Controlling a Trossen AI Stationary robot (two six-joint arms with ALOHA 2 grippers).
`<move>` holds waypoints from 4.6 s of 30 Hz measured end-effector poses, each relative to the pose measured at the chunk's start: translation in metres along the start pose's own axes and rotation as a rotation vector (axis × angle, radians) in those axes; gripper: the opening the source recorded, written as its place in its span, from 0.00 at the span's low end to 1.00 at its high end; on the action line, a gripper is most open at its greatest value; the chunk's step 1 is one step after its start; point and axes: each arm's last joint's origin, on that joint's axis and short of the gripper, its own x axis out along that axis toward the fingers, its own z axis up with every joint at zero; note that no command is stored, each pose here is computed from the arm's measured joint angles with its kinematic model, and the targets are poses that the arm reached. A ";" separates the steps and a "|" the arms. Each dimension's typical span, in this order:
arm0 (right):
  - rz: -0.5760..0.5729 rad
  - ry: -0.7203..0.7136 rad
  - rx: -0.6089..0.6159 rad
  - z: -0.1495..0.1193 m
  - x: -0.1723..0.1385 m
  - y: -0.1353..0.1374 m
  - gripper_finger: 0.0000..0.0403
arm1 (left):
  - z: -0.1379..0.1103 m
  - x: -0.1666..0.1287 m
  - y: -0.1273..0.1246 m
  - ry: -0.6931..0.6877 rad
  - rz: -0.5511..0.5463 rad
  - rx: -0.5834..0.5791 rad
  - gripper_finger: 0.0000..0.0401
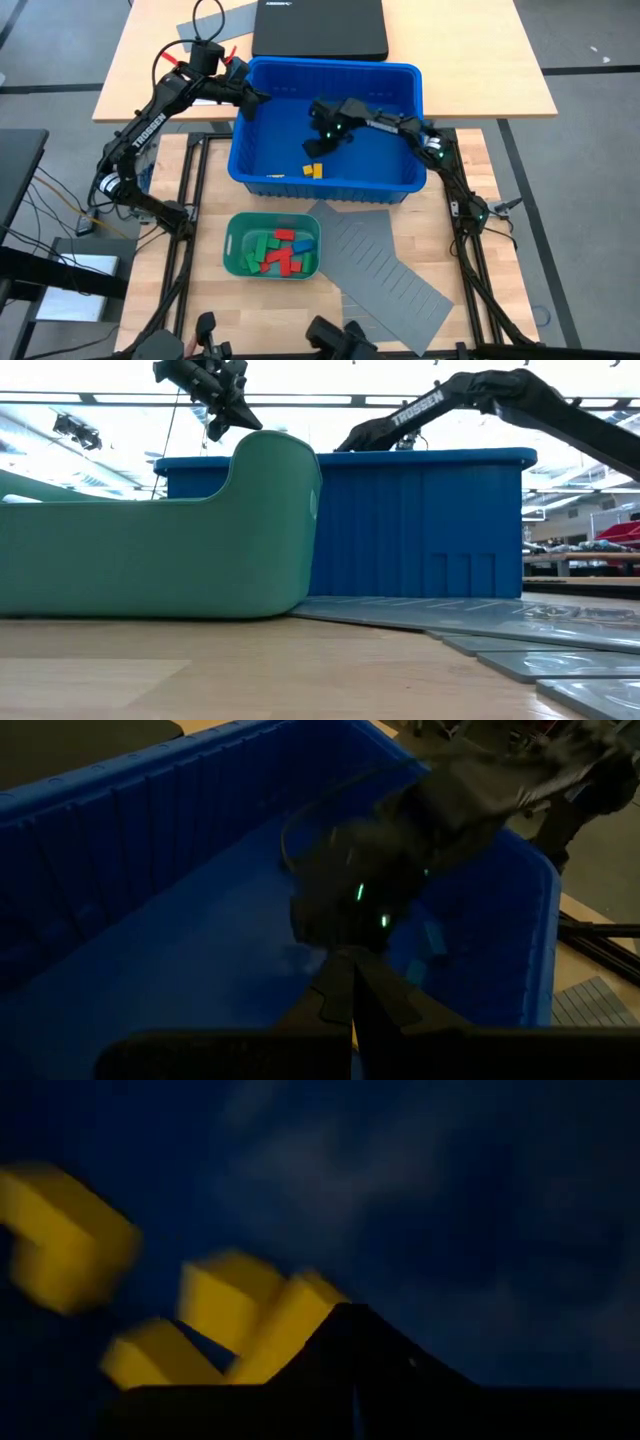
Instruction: Sort Items/Unsort Items
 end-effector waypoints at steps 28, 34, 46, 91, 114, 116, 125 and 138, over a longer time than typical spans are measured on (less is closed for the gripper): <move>0.150 -0.071 0.123 -0.004 0.015 0.008 0.00 | 0.000 0.000 0.000 0.002 0.000 0.014 0.01; 0.456 -0.230 -0.091 0.017 -0.063 0.006 0.00 | -0.001 0.000 0.000 0.013 0.000 0.007 0.01; 0.302 -0.249 -0.686 -0.090 -0.198 0.056 0.27 | -0.002 0.000 0.000 0.022 -0.012 0.035 0.01; -0.012 -0.130 -0.830 -0.139 -0.171 0.090 0.26 | -0.004 0.001 -0.001 0.030 -0.056 0.101 0.01; 0.281 -0.151 -0.744 -0.115 -0.242 0.061 0.26 | 0.007 0.000 -0.001 -0.062 -0.051 0.061 0.01; 0.299 -0.165 -0.731 -0.116 -0.249 0.063 0.26 | 0.009 0.000 -0.001 -0.079 -0.051 0.065 0.01; 0.326 -0.201 -0.714 -0.110 -0.261 0.055 0.26 | 0.014 0.000 -0.001 -0.131 -0.052 0.057 0.01; 0.404 -0.244 -0.677 -0.097 -0.271 0.038 0.26 | 0.015 0.000 -0.001 -0.132 -0.052 0.050 0.01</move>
